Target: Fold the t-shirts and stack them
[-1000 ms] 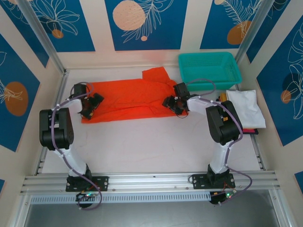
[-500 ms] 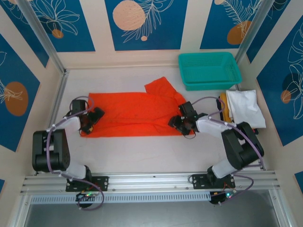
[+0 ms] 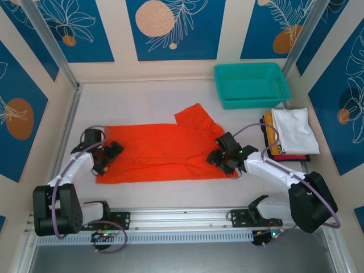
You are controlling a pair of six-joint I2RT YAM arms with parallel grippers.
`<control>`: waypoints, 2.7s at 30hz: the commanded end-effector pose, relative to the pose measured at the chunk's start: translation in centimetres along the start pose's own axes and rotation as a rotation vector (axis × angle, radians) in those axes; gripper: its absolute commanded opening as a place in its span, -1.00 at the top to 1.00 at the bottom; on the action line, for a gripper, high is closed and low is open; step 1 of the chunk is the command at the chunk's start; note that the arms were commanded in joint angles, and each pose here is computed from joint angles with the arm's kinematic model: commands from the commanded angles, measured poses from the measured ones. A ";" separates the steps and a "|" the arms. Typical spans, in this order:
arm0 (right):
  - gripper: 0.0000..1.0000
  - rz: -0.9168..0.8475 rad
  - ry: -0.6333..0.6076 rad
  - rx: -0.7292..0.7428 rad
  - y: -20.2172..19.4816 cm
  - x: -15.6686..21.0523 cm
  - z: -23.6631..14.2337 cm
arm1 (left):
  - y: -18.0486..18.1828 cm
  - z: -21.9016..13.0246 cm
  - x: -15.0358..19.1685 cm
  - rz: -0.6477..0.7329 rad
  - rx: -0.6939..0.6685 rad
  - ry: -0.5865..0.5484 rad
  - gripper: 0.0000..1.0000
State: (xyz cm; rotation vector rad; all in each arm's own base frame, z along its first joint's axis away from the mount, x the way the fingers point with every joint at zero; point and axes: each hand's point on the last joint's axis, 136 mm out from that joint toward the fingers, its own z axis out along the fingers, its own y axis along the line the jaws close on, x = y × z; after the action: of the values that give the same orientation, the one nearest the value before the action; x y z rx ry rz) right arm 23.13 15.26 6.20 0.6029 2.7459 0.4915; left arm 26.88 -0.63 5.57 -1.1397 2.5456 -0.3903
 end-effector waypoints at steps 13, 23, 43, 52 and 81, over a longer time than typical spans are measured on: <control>-0.25 -0.283 -0.101 -0.235 13.6 -5.3 -0.4 | -8.3 3.3 -14.8 -0.143 -0.143 -0.234 -0.43; -0.25 -0.252 -0.052 -0.199 12.4 -4.6 1.5 | -8.5 7.5 -16.6 -0.207 -0.260 -0.172 -0.09; -0.25 -0.217 -0.052 -0.150 10.7 -4.6 2.1 | -6.8 9.9 -15.2 -0.287 -0.319 -0.104 0.38; -0.24 -0.177 -0.164 -0.101 10.2 -8.5 1.3 | -7.5 9.4 -15.0 -0.279 -0.263 -0.103 1.00; 0.20 -0.406 -0.041 0.249 7.4 -22.7 12.0 | -7.4 9.4 -13.8 -0.191 -0.218 -0.076 1.00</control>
State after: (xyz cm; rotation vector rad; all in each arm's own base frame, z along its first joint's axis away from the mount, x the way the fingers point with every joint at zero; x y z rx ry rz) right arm 50.17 14.63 3.44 0.1573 2.7356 0.0243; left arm 45.14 4.41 2.50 -1.4531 2.4305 -0.0955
